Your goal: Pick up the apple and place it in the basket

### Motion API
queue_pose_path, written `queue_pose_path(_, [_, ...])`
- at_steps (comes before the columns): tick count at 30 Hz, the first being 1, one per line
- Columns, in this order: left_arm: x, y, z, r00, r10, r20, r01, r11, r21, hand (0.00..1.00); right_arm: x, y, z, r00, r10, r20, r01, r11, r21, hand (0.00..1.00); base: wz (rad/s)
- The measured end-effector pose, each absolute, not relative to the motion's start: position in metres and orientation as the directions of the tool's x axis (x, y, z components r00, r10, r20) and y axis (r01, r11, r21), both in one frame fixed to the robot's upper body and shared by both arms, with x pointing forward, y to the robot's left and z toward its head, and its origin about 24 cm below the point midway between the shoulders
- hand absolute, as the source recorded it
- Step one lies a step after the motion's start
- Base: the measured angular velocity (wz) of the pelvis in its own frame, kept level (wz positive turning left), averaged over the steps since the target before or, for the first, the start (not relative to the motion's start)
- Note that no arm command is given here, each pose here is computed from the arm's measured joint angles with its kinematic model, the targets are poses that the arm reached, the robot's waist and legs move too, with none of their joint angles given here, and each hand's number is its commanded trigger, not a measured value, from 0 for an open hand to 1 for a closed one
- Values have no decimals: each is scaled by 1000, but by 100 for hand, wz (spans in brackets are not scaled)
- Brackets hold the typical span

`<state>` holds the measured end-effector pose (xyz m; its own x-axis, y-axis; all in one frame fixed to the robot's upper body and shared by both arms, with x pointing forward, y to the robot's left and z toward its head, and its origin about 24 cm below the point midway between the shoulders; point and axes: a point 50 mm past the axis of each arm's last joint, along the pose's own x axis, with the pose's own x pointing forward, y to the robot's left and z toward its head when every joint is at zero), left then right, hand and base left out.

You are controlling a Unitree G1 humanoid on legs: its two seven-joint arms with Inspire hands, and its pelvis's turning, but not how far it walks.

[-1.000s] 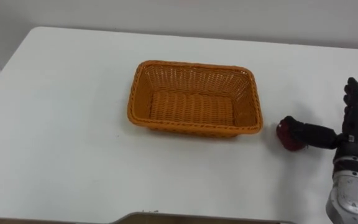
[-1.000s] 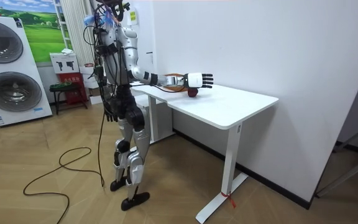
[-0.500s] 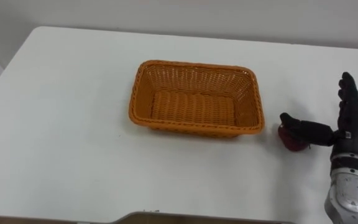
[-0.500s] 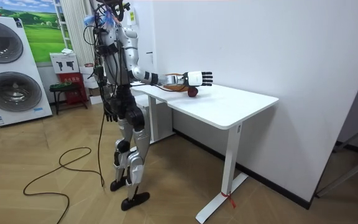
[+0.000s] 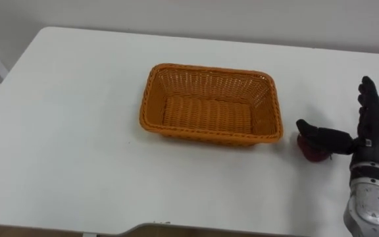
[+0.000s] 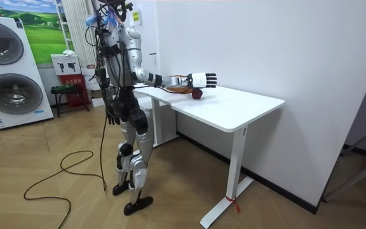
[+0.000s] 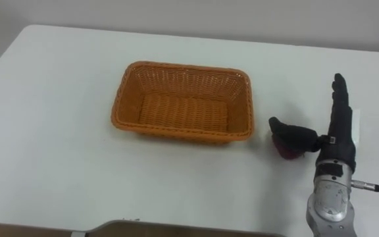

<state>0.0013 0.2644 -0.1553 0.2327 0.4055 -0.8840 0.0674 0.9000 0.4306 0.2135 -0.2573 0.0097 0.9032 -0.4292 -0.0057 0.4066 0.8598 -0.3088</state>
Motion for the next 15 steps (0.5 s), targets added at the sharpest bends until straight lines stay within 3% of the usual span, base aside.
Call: queue_pose_path(15, [8,259,-156,258,380,-888,134,896,422,0,199,-233,-17,951,-277,-140,208,904,-374,0,2])
